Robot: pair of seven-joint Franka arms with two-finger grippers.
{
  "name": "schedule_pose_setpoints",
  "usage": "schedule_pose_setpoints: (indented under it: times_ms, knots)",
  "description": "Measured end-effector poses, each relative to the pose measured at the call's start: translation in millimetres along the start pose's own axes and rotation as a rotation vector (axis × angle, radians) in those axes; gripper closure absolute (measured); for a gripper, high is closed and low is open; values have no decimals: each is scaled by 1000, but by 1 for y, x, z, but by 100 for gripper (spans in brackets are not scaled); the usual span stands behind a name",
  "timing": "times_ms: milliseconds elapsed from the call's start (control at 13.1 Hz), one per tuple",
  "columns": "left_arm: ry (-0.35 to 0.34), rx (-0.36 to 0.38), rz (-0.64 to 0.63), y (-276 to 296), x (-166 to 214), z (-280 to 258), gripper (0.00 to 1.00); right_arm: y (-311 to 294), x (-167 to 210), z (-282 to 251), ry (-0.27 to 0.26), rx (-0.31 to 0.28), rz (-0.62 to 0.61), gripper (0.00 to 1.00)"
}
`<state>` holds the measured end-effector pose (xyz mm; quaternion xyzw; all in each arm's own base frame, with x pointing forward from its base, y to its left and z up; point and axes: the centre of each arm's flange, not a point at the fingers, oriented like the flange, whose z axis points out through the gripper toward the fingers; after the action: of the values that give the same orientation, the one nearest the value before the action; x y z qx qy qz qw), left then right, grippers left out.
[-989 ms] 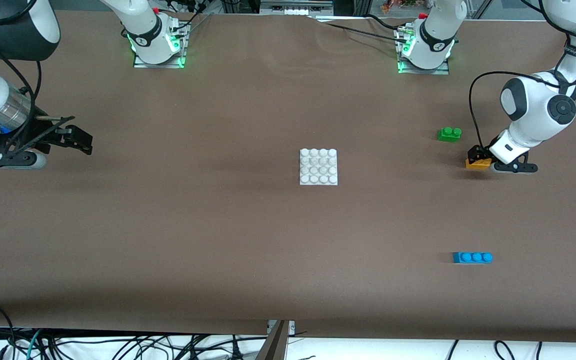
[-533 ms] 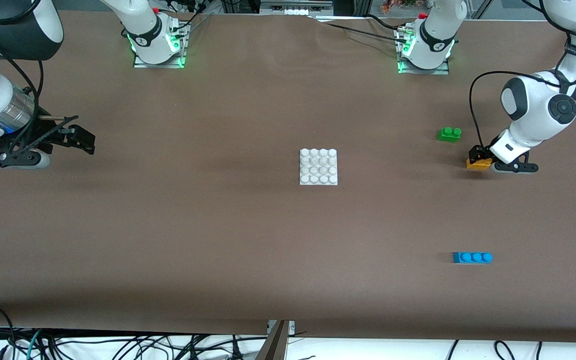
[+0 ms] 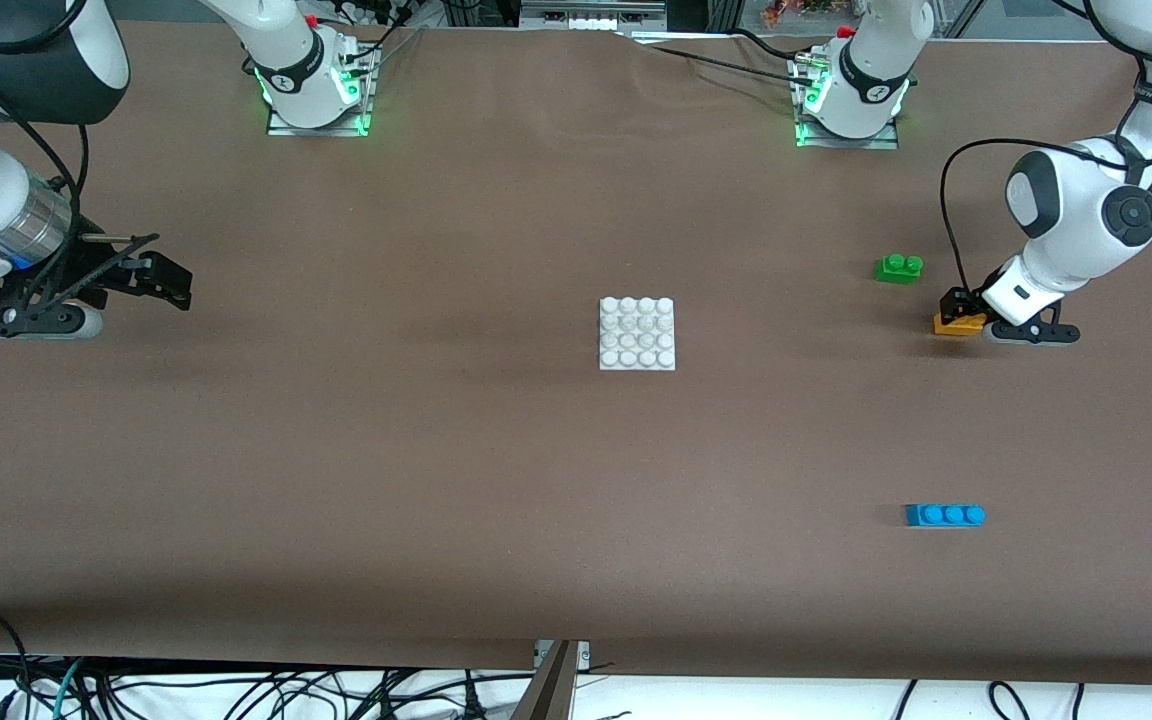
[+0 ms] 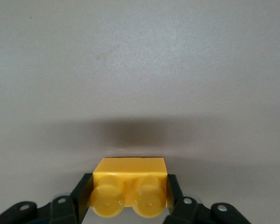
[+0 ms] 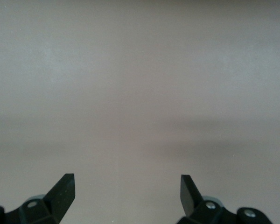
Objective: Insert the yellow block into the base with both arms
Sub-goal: 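Lift the yellow brick with the left gripper toward the base plate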
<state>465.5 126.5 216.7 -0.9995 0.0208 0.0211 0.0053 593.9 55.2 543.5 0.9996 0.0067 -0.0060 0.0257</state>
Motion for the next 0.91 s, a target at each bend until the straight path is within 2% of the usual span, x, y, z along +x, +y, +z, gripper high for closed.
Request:
schedule_pose_setpoints:
  times_ms: [380, 609, 913]
  knots:
    - [-40, 1, 31, 16, 26, -69, 32, 0, 0, 0, 3, 0, 1, 0]
    - [-100, -3, 76, 45, 55, -134, 32, 2, 1, 0, 3, 0, -1, 0]
    - [-85, -8, 139, 115, 91, -228, 32, 2, 1, 0, 4, 0, -4, 0]
